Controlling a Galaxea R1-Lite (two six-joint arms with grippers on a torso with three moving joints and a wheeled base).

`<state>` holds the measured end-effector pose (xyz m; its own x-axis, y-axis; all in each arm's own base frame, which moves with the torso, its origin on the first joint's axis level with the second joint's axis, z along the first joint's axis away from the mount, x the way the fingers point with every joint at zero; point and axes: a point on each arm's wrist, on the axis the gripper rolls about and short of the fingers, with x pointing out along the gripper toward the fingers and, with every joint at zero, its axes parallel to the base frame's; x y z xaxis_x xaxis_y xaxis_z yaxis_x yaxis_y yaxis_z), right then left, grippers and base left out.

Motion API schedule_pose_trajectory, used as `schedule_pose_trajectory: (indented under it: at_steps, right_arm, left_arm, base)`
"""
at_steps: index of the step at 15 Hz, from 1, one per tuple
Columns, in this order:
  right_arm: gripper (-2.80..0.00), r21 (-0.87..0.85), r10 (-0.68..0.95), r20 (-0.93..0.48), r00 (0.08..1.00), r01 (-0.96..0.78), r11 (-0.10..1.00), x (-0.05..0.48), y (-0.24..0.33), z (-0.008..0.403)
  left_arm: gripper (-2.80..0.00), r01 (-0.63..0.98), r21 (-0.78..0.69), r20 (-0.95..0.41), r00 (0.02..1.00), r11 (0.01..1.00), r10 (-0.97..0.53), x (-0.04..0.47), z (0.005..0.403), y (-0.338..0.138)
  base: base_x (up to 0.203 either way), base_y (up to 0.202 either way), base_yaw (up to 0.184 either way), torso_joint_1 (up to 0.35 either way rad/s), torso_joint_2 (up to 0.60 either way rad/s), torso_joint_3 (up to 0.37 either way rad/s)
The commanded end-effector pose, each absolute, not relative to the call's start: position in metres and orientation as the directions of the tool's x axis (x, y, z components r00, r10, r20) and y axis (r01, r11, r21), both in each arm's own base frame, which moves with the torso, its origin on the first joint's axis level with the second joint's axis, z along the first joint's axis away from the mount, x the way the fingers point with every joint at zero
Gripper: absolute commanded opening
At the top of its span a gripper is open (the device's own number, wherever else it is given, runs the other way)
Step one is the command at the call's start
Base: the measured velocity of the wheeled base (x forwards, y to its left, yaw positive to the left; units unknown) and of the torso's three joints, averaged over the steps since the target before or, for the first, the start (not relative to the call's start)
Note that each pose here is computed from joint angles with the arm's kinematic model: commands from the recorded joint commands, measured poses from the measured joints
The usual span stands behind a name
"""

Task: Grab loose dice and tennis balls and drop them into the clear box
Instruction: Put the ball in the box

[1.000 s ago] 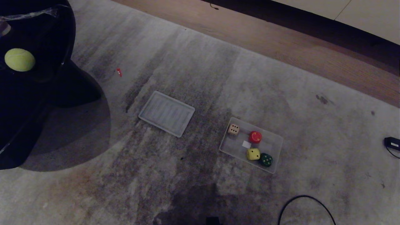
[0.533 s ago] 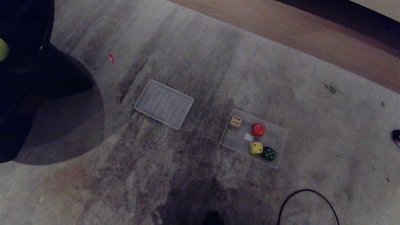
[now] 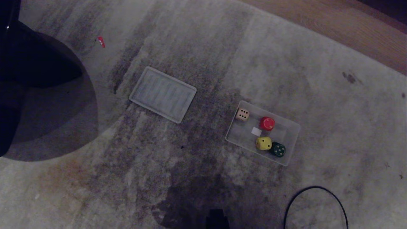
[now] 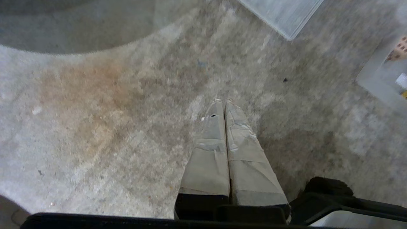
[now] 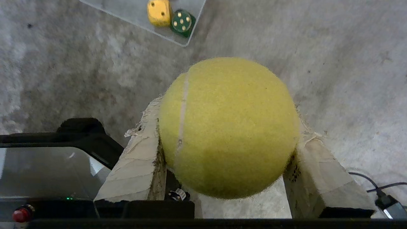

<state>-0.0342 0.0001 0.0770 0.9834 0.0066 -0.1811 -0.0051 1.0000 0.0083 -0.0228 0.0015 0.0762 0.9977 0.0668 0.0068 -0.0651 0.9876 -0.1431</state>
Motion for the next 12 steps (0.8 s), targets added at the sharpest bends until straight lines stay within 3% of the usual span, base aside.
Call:
schedule_pose_trajectory:
  at_steps: [1, 12]
  right_arm:
    - [-2.8, 0.009, 0.008, -0.182, 0.983, -0.006, 1.0, -0.0343, 0.0002, 0.0769]
    - [-2.8, 0.009, 0.011, -0.18, 0.984, -0.009, 1.0, -0.0344, 0.0002, 0.0768]
  left_arm:
    - [-2.8, -0.066, -0.144, 0.005, 0.998, 0.987, 0.067, -0.0226, 0.0759, 0.0015]
    - [-2.8, -0.066, -0.144, 0.005, 0.998, 0.987, 0.067, -0.0226, 0.0759, 0.0015]
  base:
    - [0.0, 0.0, 0.0, 0.002, 0.01, -0.203]
    - [0.0, 0.0, 0.0, 0.003, 0.0, -0.2]
